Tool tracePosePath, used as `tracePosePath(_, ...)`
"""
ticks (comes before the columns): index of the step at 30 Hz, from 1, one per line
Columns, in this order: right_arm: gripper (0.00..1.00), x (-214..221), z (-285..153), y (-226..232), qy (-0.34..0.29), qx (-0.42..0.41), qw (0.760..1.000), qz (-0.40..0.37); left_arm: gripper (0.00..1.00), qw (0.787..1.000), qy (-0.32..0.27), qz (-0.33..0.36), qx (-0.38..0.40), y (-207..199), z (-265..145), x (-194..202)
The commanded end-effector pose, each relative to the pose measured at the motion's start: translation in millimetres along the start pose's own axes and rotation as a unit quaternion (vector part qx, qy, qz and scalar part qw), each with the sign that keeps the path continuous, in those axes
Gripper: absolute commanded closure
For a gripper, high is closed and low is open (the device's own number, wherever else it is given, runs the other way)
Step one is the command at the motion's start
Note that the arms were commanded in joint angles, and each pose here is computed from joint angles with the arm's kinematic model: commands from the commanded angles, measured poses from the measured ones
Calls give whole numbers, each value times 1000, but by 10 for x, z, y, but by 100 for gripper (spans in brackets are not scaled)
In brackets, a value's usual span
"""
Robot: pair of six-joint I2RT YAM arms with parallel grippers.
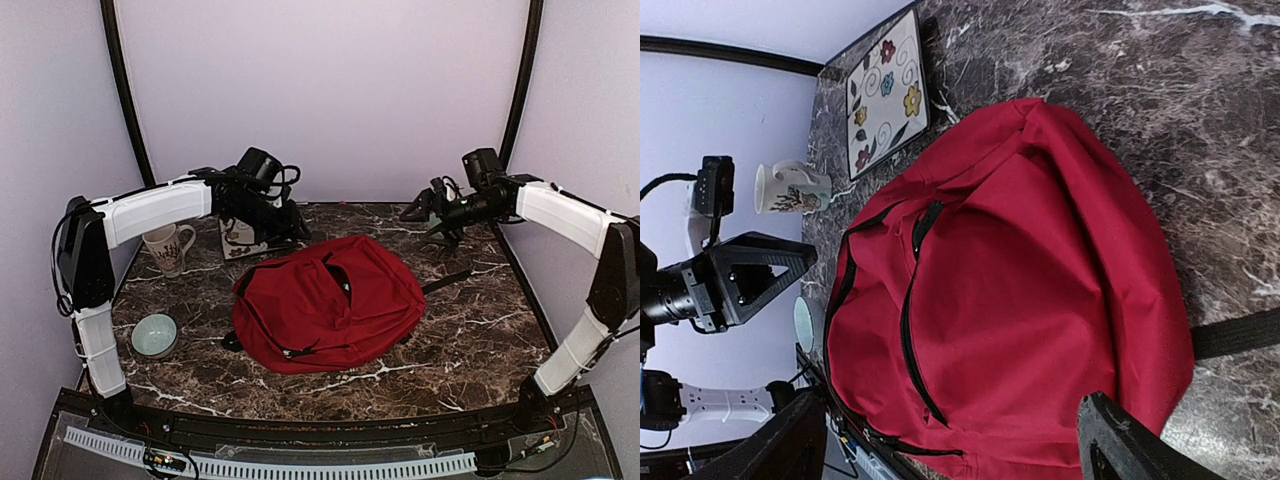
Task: Pack the student bag
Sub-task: Grab the lower front pocket of the student bag.
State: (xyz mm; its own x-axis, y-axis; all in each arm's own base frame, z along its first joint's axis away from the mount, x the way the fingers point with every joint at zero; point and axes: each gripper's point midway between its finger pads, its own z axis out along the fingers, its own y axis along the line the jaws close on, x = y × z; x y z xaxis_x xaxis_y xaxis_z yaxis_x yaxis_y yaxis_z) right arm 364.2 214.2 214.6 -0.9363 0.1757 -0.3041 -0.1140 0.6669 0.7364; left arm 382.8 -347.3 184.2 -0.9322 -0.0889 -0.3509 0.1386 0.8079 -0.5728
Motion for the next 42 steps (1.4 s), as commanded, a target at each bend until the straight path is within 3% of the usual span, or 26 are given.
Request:
tracePosePath(1,13,-58,329,130,19,5,999,-25,64,999,44,4,26,30,144,172)
tracePosePath(18,20,108,1793,409,125,-14,991,-42,68,997,66,23,18,390,18,306)
tracePosePath(35,34,175,2229,529,148,-104,983,-28,68,998,50,23,27,413,-189,386)
tracePosePath(42,35,149,2324,515,149,-122,981,-8,69,998,49,28,30,403,-217,395)
